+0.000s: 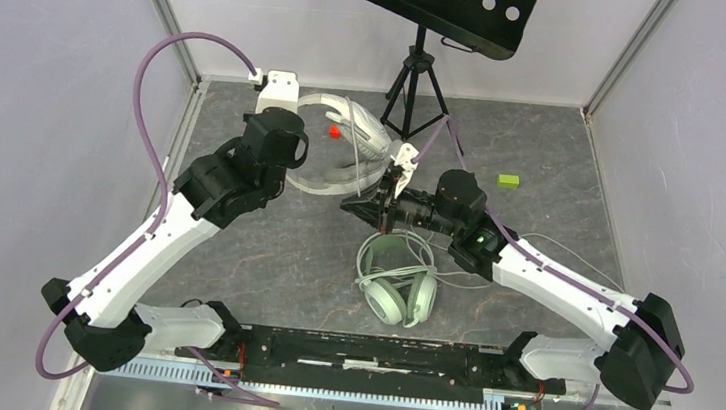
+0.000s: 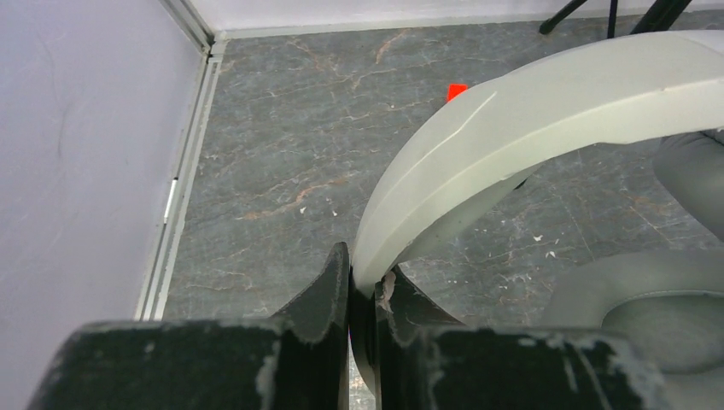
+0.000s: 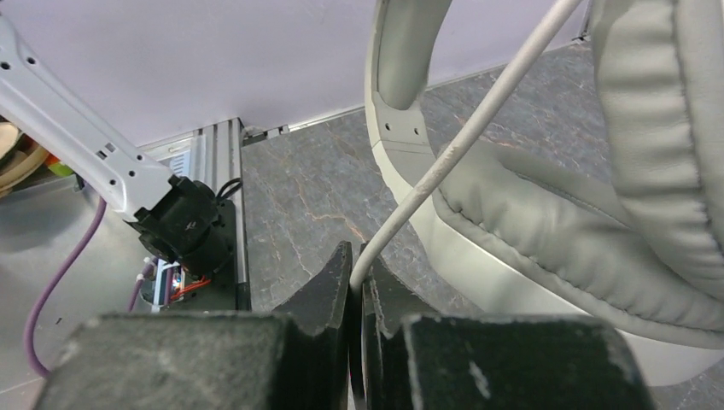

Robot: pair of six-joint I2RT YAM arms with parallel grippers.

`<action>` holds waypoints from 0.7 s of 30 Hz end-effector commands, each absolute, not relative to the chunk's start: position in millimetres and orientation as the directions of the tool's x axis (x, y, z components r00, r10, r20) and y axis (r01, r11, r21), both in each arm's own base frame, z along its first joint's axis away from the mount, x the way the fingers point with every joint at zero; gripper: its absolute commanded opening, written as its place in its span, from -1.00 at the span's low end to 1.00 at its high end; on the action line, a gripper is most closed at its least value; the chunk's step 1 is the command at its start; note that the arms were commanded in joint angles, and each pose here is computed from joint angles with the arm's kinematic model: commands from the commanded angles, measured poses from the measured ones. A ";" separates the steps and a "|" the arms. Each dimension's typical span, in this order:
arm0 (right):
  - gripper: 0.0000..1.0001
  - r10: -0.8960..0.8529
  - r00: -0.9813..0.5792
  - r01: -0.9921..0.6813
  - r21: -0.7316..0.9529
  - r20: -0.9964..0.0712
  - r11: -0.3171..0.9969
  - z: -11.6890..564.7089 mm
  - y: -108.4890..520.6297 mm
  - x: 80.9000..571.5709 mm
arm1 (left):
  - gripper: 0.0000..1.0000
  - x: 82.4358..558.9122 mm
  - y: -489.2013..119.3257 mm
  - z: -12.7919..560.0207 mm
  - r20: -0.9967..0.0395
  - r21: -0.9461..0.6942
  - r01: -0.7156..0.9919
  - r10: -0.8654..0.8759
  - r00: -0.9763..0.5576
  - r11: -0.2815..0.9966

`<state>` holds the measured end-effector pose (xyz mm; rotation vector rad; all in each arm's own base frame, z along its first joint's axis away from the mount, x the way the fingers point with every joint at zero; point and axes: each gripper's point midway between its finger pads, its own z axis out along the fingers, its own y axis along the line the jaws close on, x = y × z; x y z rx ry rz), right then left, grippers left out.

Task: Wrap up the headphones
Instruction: Wrap the headphones cable around the headphones.

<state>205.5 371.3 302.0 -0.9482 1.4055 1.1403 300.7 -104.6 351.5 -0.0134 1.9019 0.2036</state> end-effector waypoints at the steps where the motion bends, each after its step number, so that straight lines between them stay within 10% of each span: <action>1: -0.77 0.013 -0.110 -0.967 0.110 -0.994 0.231 298.6 377.7 204.7 | -0.95 307.8 -107.4 389.6 -0.971 -0.120 -0.157 -0.148 -0.186 0.980; 21: -0.77 -0.080 0.032 -0.955 -0.054 -0.996 0.291 253.1 375.0 205.9 | -0.95 297.6 -113.5 418.5 -0.925 -0.364 -0.015 -0.364 -0.112 0.931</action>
